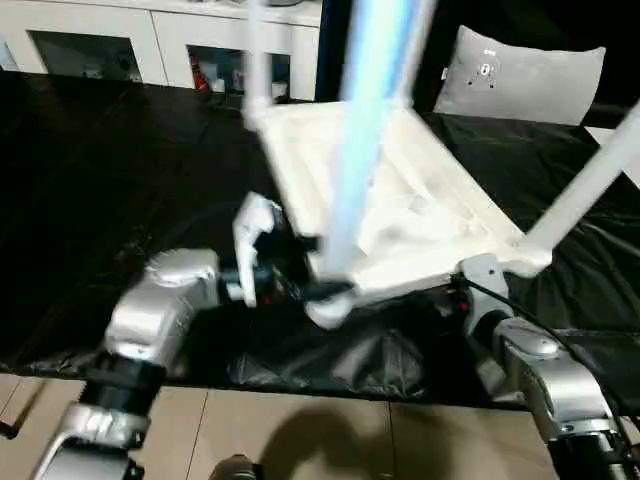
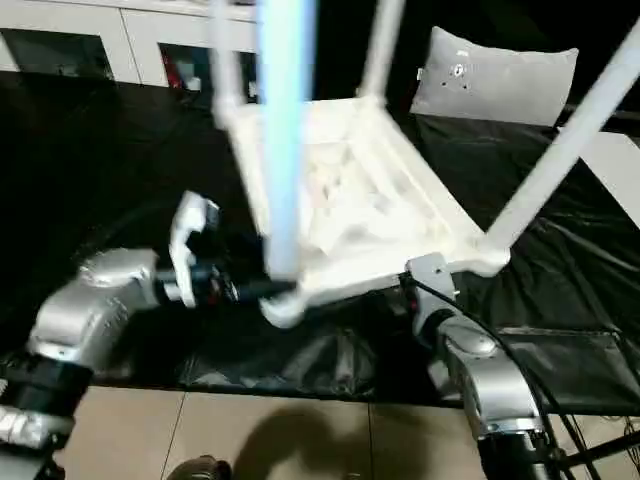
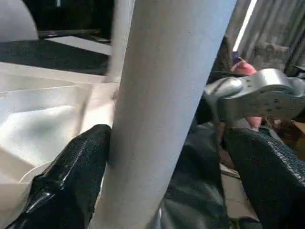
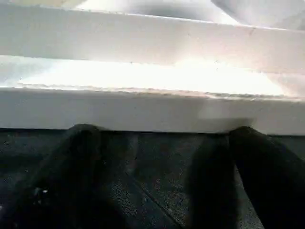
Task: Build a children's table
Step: Rotate table base
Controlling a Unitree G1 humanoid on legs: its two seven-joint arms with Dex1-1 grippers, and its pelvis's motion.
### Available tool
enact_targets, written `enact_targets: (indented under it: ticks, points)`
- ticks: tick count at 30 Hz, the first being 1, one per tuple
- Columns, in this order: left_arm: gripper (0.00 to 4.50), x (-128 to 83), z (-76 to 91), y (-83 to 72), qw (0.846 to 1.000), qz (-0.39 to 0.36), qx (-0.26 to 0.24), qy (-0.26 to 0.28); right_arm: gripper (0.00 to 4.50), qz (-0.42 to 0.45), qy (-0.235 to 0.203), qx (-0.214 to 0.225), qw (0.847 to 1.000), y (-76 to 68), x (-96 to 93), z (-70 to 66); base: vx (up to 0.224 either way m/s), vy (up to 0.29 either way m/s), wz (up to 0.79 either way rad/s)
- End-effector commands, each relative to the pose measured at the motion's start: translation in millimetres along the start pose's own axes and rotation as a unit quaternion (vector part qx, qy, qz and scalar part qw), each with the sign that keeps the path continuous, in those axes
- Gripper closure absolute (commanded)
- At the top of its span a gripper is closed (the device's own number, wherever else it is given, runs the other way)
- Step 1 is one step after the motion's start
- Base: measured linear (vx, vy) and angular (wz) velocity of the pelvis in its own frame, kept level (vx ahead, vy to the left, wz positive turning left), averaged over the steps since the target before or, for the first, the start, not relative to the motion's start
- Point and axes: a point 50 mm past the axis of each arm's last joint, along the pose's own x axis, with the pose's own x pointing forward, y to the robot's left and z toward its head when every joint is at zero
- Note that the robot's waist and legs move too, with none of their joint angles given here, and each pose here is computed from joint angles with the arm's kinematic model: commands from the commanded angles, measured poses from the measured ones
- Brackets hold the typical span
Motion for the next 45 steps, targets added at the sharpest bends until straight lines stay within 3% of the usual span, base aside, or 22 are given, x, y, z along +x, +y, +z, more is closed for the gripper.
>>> enact_targets:
  ticks: [1,6,11,25,31,39,45]
  points:
    - [0.23,16.2,5.3,-15.3,0.999,-0.053,0.014,-0.006,0.0,-0.01,0.016,-0.009,1.0,-4.9,3.1,-6.7,0.0,0.0,0.0]
    - [0.23,24.2,7.4,-26.6,0.997,-0.073,0.011,-0.013,0.0,0.0,-0.003,-0.02,1.0,-4.9,4.9,-4.6,0.0,0.0,0.0]
    - [0.23,37.0,8.5,-39.4,0.996,-0.086,0.016,-0.019,0.0,0.056,-0.049,-0.058,0.996,9.8,15.9,16.4,0.0,0.0,0.0]
    - [0.23,47.4,12.1,-39.0,0.997,-0.059,0.041,-0.018,0.0,0.141,-0.104,-0.119,0.977,44.3,39.1,56.6,0.0,0.0,0.0]
    - [0.23,55.8,17.5,-38.5,0.997,-0.055,0.054,-0.031,0.0,0.142,-0.117,-0.124,0.975,51.4,49.8,70.4,0.0,0.0,0.0]
    - [0.23,65.4,26.7,-19.2,0.993,0.038,0.098,-0.053,0.0,0.099,-0.11,-0.111,0.983,40.4,56.1,70.5,0.0,0.0,0.0]
    - [0.23,73.6,32.0,-9.5,0.986,0.093,0.123,-0.065,0.0,0.065,-0.107,-0.09,0.988,21.1,51.9,63.4,0.0,0.0,0.0]
